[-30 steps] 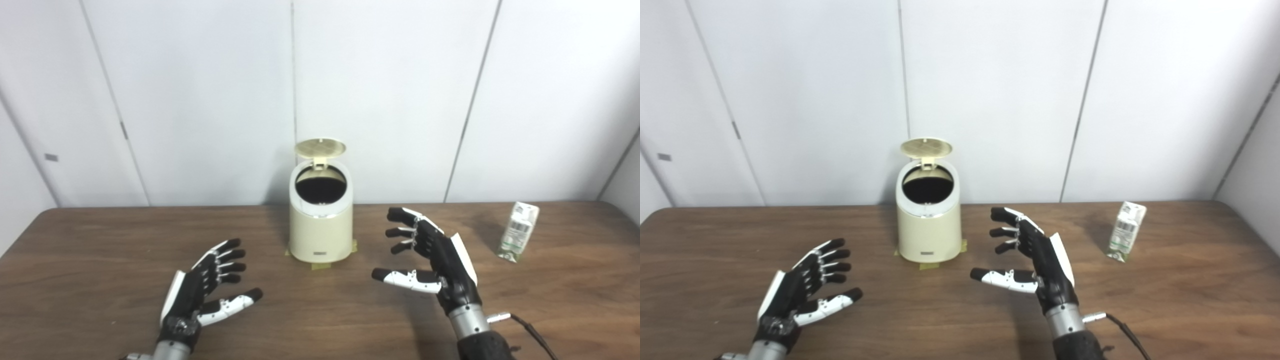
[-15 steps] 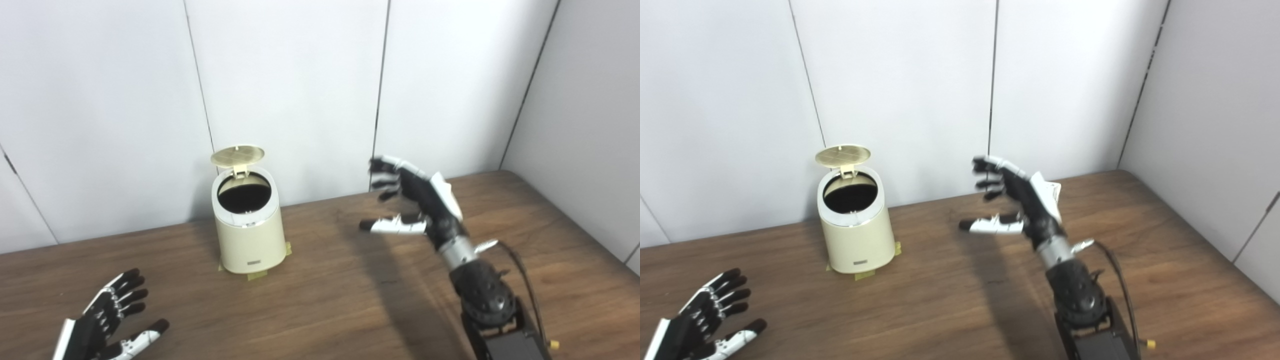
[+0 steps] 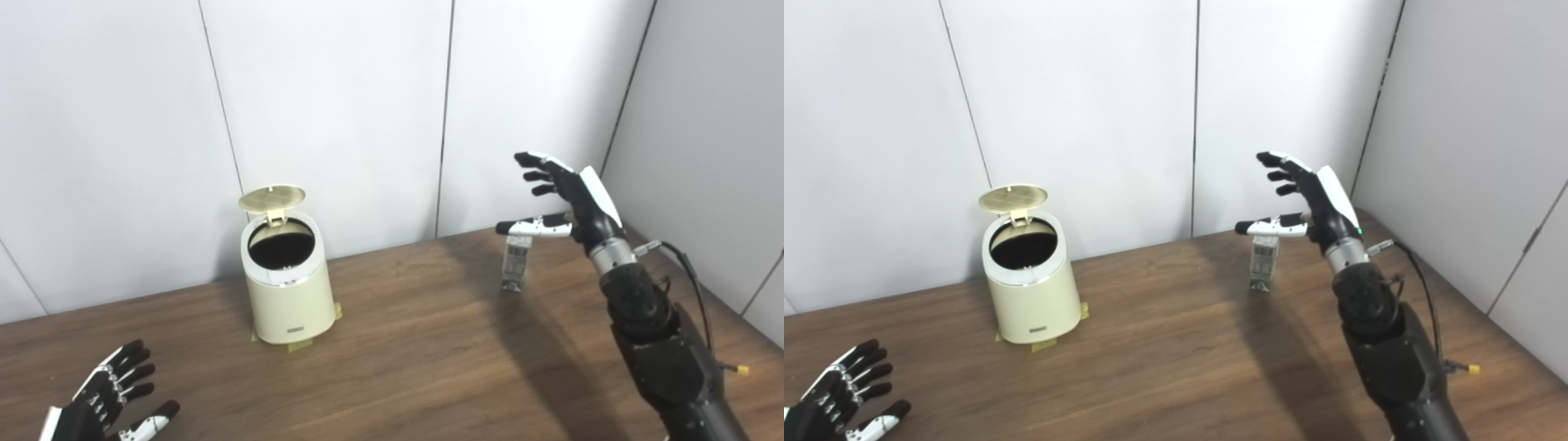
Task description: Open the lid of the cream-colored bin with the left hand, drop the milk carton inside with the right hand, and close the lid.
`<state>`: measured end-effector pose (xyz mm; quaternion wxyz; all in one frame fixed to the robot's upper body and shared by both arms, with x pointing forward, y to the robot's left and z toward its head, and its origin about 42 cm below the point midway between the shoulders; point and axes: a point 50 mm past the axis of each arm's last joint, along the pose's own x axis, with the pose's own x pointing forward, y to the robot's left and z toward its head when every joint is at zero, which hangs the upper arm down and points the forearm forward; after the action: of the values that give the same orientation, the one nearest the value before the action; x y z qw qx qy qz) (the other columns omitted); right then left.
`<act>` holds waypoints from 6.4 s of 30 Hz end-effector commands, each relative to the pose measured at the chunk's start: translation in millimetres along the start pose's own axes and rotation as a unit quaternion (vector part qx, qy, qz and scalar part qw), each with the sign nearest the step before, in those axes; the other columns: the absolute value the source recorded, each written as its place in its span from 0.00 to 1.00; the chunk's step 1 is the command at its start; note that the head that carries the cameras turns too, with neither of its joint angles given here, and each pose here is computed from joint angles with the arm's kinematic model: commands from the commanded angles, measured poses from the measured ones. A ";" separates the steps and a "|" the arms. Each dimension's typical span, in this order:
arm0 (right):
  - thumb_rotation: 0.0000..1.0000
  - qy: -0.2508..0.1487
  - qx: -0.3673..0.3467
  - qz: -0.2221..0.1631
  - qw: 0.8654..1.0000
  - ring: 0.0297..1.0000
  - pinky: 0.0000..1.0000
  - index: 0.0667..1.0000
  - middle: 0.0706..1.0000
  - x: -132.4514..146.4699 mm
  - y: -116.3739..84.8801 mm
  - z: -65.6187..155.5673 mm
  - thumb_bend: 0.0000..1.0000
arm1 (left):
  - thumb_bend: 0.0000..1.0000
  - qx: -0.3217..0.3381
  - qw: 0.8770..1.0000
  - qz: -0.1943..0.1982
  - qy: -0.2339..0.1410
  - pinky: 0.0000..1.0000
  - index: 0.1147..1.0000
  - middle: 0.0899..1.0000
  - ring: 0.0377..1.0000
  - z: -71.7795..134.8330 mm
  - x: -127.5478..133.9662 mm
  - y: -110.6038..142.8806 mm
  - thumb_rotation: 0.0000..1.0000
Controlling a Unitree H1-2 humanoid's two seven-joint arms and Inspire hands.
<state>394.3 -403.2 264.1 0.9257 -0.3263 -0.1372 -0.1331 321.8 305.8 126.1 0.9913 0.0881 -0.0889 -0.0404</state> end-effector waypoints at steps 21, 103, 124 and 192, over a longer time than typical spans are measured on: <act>0.19 0.039 0.041 0.049 0.997 0.91 0.86 0.92 0.92 4.7 11.3 -61.4 0.89 | 0.64 0.036 0.999 -0.008 -0.016 0.71 0.81 0.82 0.76 16.3 8.9 4.8 0.00; 0.00 0.041 0.095 -0.104 0.989 0.39 0.37 0.49 0.45 23.1 93.4 -22.7 0.52 | 0.61 0.038 0.999 -0.016 -0.017 0.70 0.79 0.81 0.76 19.8 5.0 -1.2 0.00; 0.00 -0.082 0.182 -0.040 0.979 0.39 0.34 0.49 0.45 41.4 126.8 88.9 0.52 | 0.67 0.036 0.999 -0.018 -0.003 0.69 0.78 0.80 0.76 5.0 9.8 -19.3 0.00; 0.00 -0.229 0.166 0.096 0.954 0.38 0.35 0.52 0.45 97.0 246.7 199.5 0.49 | 0.72 -0.008 1.000 -0.001 -0.013 0.64 0.77 0.80 0.75 18.6 21.2 -105.6 0.08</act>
<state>522.5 -108.7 246.9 0.9430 -0.2136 -0.2446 0.0731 332.5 202.7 124.6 0.9918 0.0800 -0.0895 -0.0449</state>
